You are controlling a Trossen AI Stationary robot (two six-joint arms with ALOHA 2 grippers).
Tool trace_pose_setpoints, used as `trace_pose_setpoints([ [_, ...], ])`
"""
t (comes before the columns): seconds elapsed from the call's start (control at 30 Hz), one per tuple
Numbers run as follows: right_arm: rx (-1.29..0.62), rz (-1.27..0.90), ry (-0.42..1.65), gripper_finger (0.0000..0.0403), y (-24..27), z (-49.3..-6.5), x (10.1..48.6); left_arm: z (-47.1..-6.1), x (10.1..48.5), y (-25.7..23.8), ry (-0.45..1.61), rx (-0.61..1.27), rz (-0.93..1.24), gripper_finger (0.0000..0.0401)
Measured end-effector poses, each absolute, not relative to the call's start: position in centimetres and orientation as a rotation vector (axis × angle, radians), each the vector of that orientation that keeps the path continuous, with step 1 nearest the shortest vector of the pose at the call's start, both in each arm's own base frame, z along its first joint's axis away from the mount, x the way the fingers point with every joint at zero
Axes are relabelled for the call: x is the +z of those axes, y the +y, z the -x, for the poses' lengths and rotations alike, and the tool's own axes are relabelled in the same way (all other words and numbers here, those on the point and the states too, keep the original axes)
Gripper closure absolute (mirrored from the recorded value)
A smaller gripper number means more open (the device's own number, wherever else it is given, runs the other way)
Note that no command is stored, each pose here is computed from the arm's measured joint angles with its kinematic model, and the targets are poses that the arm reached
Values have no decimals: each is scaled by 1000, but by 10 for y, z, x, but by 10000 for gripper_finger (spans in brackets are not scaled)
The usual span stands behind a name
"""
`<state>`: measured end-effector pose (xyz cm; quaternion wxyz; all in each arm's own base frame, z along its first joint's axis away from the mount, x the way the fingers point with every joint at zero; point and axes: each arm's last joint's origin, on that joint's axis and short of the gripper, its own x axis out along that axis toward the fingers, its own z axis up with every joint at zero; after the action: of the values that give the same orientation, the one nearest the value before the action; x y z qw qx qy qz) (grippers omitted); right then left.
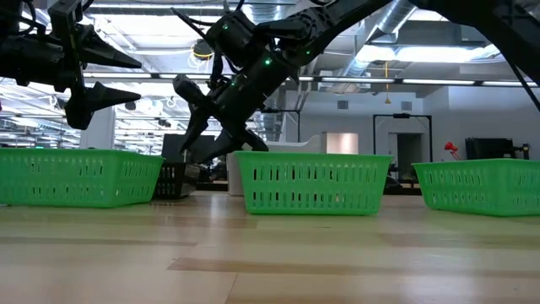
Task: Stack baskets by color
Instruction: Stack the left black bin on the right black bin
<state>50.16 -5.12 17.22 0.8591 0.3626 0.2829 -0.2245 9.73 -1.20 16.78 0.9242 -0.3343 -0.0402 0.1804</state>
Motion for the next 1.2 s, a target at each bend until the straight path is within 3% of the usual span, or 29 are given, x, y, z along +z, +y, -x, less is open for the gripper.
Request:
trace_pose_setpoints([
  [0.43,-477,-836,604,238,-60,-507,145,-97,168,-12,-79,363,682,145],
  [0.53,-483,-845,610,282,-60,-507,144,-97,168,-12,-79,363,682,145],
  [0.67,-476,-835,609,373,-59,-507,145,-97,168,-12,-79,363,683,145],
  [0.73,-464,-826,605,388,-57,-508,146,-97,168,-12,-79,363,683,145],
  [1.0,-446,-779,531,394,-60,-500,191,-97,168,-12,-76,355,684,145],
  [1.2,-544,-664,589,398,-64,-466,246,-97,168,-12,-80,354,707,145],
])
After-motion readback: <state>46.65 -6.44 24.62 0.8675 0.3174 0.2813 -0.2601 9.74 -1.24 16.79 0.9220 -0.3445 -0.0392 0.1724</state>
